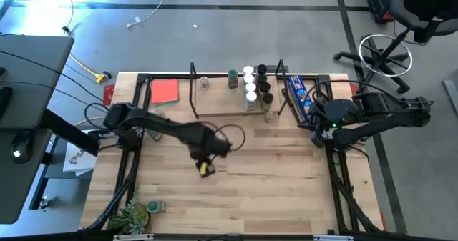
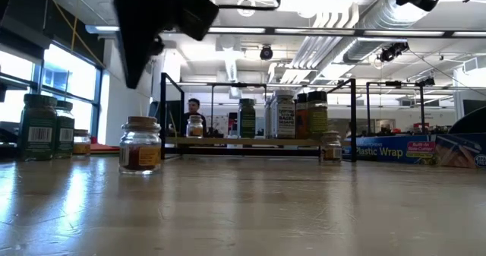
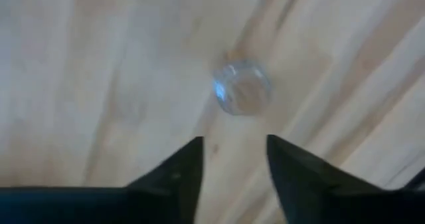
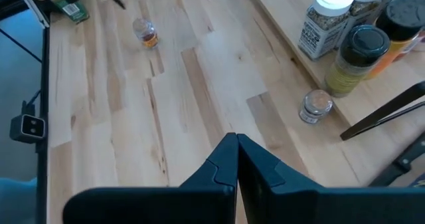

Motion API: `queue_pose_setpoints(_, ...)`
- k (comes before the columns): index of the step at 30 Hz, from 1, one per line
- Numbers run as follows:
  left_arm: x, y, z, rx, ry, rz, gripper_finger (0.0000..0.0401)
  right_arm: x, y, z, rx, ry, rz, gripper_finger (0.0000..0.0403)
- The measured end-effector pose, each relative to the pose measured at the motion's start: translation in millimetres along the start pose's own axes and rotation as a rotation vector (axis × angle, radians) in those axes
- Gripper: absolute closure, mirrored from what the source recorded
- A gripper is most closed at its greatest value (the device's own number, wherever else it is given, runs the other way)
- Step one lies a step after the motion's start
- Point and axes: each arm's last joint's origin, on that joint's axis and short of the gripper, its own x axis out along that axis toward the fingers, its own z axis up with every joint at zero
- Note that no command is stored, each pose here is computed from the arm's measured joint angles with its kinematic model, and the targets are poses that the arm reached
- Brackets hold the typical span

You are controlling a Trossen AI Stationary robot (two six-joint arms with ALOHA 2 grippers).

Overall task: Shelf spices
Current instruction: Put the bottom center brown bottle on the shelf aligned with the other brown seasoning bottle

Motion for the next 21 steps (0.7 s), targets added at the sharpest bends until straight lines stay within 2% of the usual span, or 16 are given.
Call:
queue_pose_setpoints(4, 10.2, -17.5, -21.6, 0.020, -0.078, -0.017, 0.0159, 0.0, -0.1, 0.0, -0.032, -0.001, -0.002, 0.0402)
queue_pose_setpoints(8, 17.3, -30.3, -43.5, 0.064, -0.228, 0.070, 0.0111, 0.0, -0.1, 0.0, -0.049, 0.000, -0.002, 0.0402)
queue_pose_setpoints(13, 39.0, -29.6, -55.5, 0.009, -0.238, 0.120, 0.0098, 0.0, -0.2, -0.2, -0.043, 0.001, -0.003, 0.0402)
queue_pose_setpoints(21, 60.6, -20.4, -45.1, 0.019, -0.306, 0.085, 0.0098, 0.0, -0.2, -0.2, 0.020, 0.001, -0.003, 0.0402)
